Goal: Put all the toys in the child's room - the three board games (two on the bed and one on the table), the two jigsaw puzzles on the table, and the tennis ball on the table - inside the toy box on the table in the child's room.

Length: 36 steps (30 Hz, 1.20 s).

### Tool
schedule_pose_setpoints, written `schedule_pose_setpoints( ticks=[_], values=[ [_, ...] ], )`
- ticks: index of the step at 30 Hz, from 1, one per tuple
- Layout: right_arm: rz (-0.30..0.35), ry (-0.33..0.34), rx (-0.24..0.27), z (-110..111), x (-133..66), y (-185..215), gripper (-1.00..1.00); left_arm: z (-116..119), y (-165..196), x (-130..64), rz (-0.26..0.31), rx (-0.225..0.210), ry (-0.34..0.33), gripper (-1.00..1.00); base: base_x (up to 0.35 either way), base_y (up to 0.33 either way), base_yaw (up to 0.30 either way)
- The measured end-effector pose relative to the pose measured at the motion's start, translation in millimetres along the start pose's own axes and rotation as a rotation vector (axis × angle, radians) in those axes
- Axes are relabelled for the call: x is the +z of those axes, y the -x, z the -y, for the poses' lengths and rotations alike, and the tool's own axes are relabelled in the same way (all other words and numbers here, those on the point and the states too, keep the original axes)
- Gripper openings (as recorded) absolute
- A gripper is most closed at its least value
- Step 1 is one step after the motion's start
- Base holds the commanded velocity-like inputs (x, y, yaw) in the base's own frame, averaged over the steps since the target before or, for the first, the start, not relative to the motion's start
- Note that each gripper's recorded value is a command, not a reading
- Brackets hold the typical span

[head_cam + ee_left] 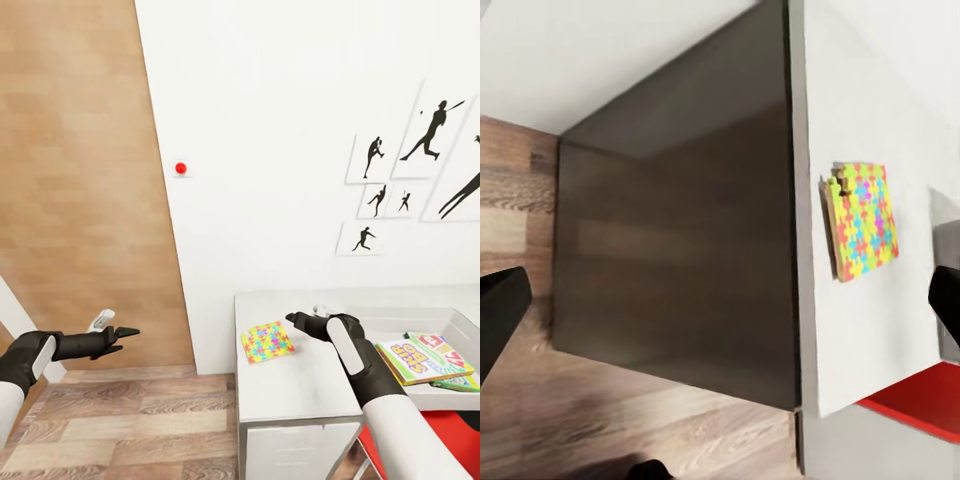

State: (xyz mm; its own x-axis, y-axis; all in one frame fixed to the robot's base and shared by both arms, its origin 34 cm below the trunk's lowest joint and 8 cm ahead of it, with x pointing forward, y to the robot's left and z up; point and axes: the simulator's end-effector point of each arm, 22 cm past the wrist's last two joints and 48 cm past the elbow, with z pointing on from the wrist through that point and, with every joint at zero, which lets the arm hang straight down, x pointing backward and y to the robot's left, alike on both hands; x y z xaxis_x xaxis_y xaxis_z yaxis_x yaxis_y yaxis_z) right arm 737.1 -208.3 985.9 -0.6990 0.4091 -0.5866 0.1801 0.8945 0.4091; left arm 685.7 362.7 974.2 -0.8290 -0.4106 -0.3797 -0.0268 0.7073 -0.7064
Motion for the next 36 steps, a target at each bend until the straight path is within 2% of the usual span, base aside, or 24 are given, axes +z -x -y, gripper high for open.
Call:
schedule_pose_setpoints(
  ticks=[3,16,23,36],
  values=[
    [0.000,-0.002,0.002,1,2.2,-1,1.00,-13,-1,2.9,0.000,0.001,0.053,1.00,0.037,-0.041,0.000],
    [-0.001,-0.010,0.004,4,9.6,-6,1.00,-41,-11,17.9,-0.021,-0.002,0.191,1.00,0.008,-0.008,0.000],
    [-0.006,-0.036,0.006,11,12.1,-9,1.00,-49,-12,17.8,-0.023,-0.002,0.233,1.00,0.014,0.029,0.000],
    [-0.006,-0.045,0.004,12,12.9,-10,1.00,-58,-10,18.0,-0.012,0.012,0.280,1.00,0.092,0.033,0.000]
  ],
)
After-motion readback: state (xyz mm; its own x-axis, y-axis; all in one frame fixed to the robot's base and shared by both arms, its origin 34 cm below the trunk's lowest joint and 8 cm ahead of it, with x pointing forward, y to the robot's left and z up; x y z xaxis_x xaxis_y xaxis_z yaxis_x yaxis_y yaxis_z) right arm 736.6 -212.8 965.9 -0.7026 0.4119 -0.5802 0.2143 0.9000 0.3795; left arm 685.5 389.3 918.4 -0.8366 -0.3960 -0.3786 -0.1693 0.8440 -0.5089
